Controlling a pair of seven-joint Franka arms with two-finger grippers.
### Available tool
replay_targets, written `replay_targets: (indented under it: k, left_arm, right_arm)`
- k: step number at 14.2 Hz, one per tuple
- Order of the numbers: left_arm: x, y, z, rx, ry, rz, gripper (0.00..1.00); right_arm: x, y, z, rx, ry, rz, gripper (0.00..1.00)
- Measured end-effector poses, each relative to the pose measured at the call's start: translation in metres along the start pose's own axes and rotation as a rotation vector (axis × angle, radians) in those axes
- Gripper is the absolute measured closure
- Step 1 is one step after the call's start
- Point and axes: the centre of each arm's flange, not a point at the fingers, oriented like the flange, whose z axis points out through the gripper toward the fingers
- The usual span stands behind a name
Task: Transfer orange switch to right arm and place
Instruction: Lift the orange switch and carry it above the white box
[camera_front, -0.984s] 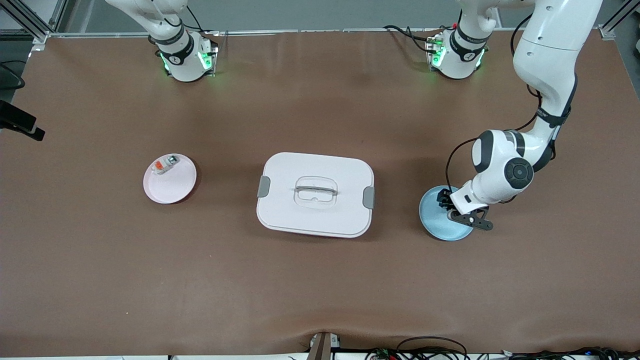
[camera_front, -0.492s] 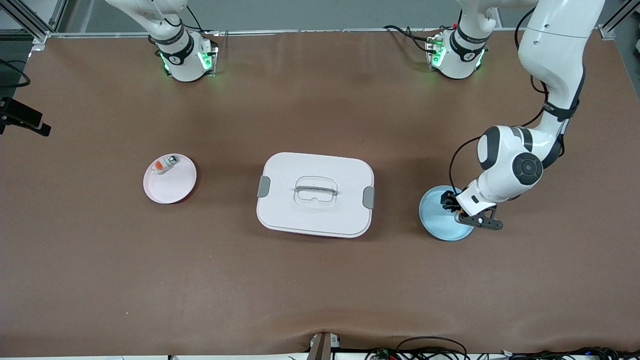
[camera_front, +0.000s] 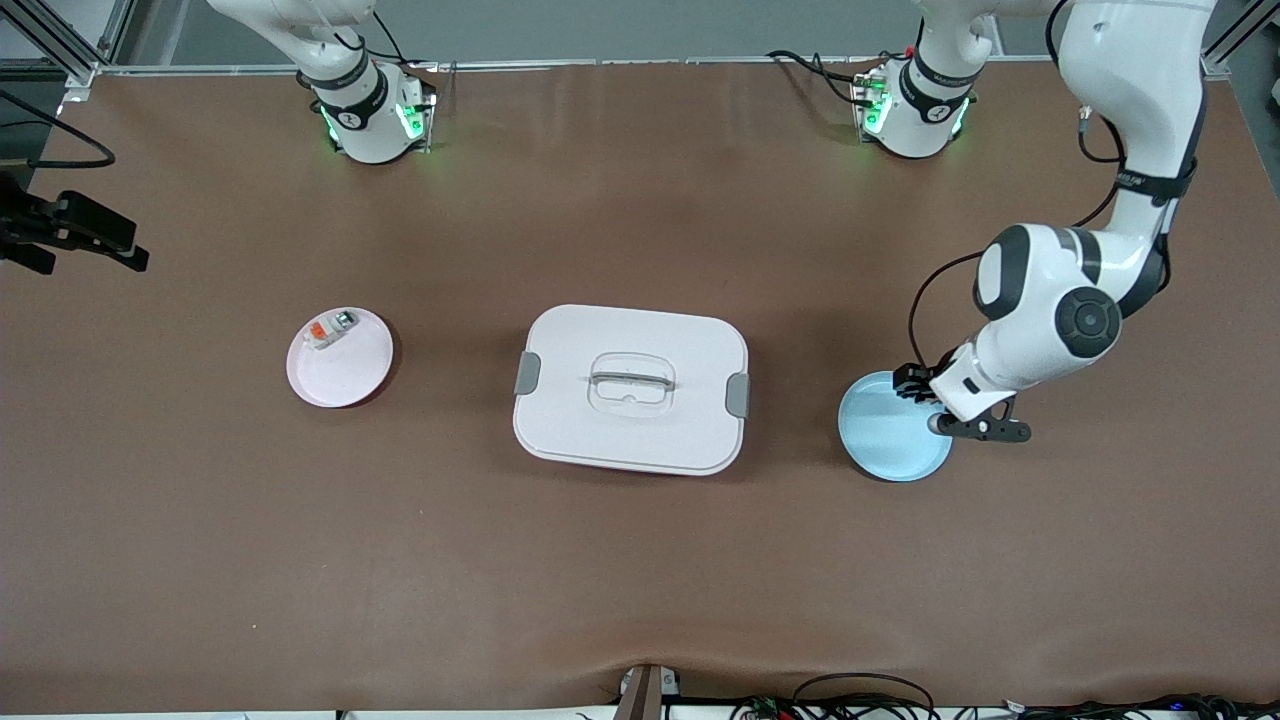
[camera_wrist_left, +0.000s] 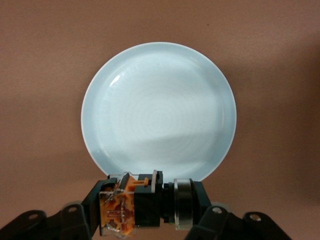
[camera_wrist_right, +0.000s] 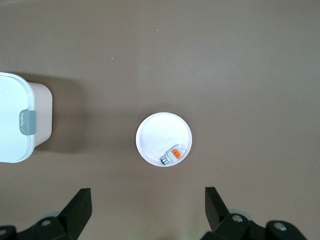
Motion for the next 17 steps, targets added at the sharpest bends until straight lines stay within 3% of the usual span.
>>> replay_targets:
  k: [10,15,17]
  left_arm:
    - [-0.019,0.022,-0.143,-0.118,-0.148,-0.388,0.28]
    - [-0.01,0.039,-0.186,-0.221,-0.166,-0.788,0.28]
    - [-0.008,0.051,-0.197,-0.254,-0.173,-0.871,0.28]
  right_arm:
    - [0.002,0.014,0.007,-0.001,-0.01,0.025,0.0]
    - [0.002,0.02,0.008,-0.001,-0.014,0.036,0.0]
    - [0.002,0.024,0.015,0.0,-0.024,0.042,0.0]
